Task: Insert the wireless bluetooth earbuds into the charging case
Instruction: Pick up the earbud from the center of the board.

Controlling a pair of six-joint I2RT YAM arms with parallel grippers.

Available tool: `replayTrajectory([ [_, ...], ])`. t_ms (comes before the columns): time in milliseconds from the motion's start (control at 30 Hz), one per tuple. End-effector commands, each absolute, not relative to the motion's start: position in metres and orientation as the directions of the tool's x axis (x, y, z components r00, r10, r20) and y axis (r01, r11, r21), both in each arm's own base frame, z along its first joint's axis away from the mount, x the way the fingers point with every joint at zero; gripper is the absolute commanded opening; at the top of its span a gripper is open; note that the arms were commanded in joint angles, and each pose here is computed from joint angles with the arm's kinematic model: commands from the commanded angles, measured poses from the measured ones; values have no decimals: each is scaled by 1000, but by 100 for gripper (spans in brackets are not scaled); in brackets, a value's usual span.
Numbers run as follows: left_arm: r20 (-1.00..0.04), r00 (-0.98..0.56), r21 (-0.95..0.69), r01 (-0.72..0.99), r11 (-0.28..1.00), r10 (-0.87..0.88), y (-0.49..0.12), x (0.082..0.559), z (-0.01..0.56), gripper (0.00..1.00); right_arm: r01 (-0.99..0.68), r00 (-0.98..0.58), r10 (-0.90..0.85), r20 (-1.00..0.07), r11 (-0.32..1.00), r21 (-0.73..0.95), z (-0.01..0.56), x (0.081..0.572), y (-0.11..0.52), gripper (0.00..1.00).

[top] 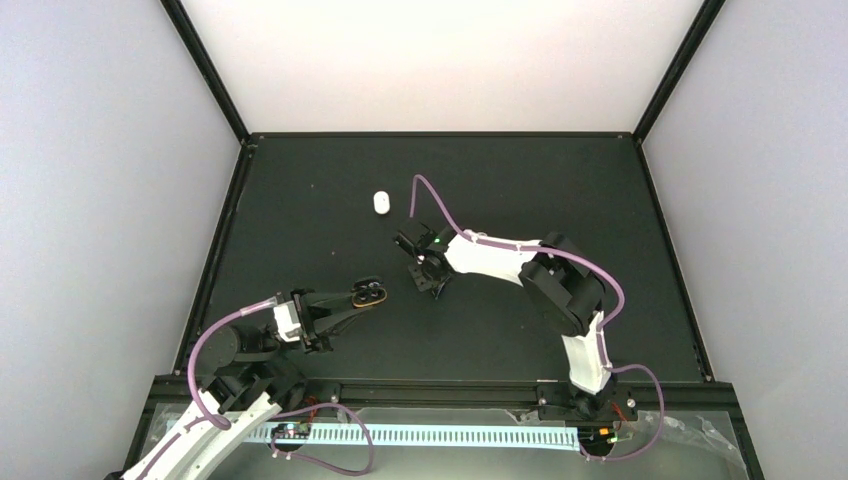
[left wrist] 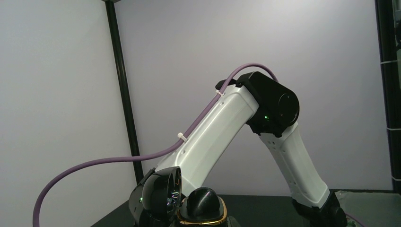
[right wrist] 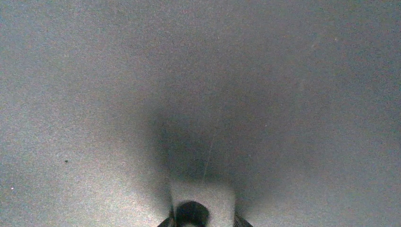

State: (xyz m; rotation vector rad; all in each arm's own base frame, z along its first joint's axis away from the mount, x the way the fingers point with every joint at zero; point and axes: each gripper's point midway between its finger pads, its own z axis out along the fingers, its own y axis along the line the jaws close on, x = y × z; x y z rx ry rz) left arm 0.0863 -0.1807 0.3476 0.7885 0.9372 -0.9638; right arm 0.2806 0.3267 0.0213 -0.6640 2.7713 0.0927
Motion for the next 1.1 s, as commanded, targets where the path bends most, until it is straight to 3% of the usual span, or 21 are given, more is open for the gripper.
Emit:
replayTrajectory([
  [0,-889,302,166,914,370,-346,-174,77,362,1,-446,-868,-449,-214,893,-62,0,266,317,31],
  [800,-884,307,170,914,369,-352,-172,74,363,2,-435,-875,-434,-217,899,-43,-3,259,320,16],
  [1067,-886,304,167,914,371,-351,-172,75,363,2,-393,-875,-385,-295,919,-32,18,269,317,14],
])
